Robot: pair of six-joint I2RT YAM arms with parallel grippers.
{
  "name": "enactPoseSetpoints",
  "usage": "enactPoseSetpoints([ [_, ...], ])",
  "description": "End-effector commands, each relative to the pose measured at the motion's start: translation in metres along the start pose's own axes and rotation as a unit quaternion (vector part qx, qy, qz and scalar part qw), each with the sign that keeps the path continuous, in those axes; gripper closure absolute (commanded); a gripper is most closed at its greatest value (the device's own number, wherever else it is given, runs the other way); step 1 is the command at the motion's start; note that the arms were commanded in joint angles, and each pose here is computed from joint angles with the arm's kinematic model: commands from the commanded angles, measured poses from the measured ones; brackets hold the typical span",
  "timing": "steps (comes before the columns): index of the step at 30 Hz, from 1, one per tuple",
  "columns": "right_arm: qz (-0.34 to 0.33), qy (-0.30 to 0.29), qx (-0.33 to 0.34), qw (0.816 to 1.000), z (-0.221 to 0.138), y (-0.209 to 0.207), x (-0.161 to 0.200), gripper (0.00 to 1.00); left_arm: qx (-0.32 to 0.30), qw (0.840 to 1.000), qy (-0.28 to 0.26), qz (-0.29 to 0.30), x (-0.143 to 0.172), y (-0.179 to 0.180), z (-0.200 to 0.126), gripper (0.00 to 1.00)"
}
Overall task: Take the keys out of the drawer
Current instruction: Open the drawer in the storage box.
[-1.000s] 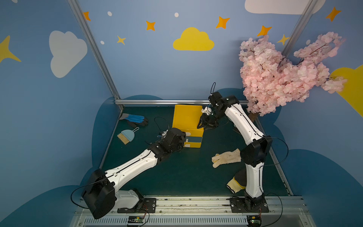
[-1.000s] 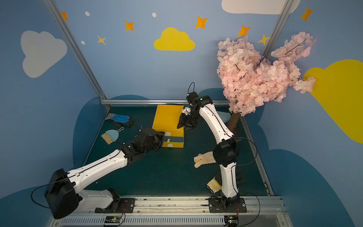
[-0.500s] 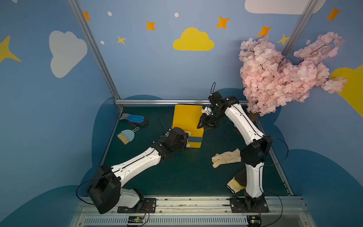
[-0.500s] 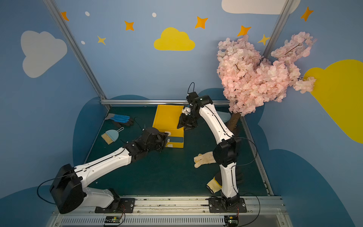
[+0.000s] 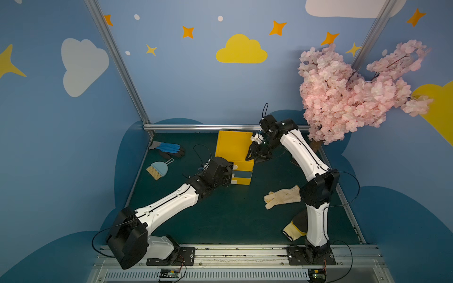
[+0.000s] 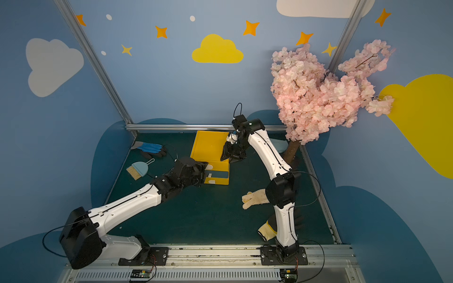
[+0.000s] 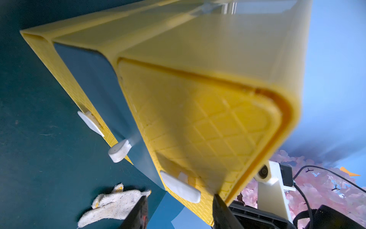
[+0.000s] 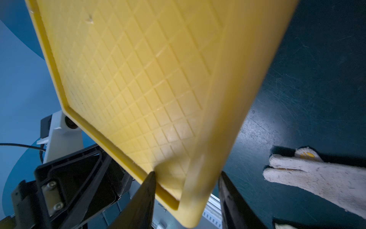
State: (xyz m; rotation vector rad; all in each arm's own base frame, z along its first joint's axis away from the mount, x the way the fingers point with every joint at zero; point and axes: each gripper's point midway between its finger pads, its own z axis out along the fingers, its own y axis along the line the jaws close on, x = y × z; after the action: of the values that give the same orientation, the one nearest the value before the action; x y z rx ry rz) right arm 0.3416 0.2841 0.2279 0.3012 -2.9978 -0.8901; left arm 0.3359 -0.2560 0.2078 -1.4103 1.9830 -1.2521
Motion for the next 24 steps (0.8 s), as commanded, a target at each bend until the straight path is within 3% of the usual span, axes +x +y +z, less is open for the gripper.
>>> enactPoseSetpoints([
  [1, -0.008, 0.035, -0.008, 0.999, 0.0, 0.01, 0.022, 0.5, 0.01, 1.0, -0.003, -0.008, -0.002, -0.009, 0.005, 0.47],
  [14, 0.0, 0.046, -0.005, 0.999, 0.004, 0.007, 0.029, 0.5, -0.063, 0.998, -0.014, -0.01, -0.006, 0.023, 0.009, 0.45],
  [24, -0.002, 0.043, -0.004, 0.999, 0.004, 0.005, 0.03, 0.5, -0.069, 0.997, -0.026, -0.023, -0.012, 0.034, 0.01, 0.44],
])
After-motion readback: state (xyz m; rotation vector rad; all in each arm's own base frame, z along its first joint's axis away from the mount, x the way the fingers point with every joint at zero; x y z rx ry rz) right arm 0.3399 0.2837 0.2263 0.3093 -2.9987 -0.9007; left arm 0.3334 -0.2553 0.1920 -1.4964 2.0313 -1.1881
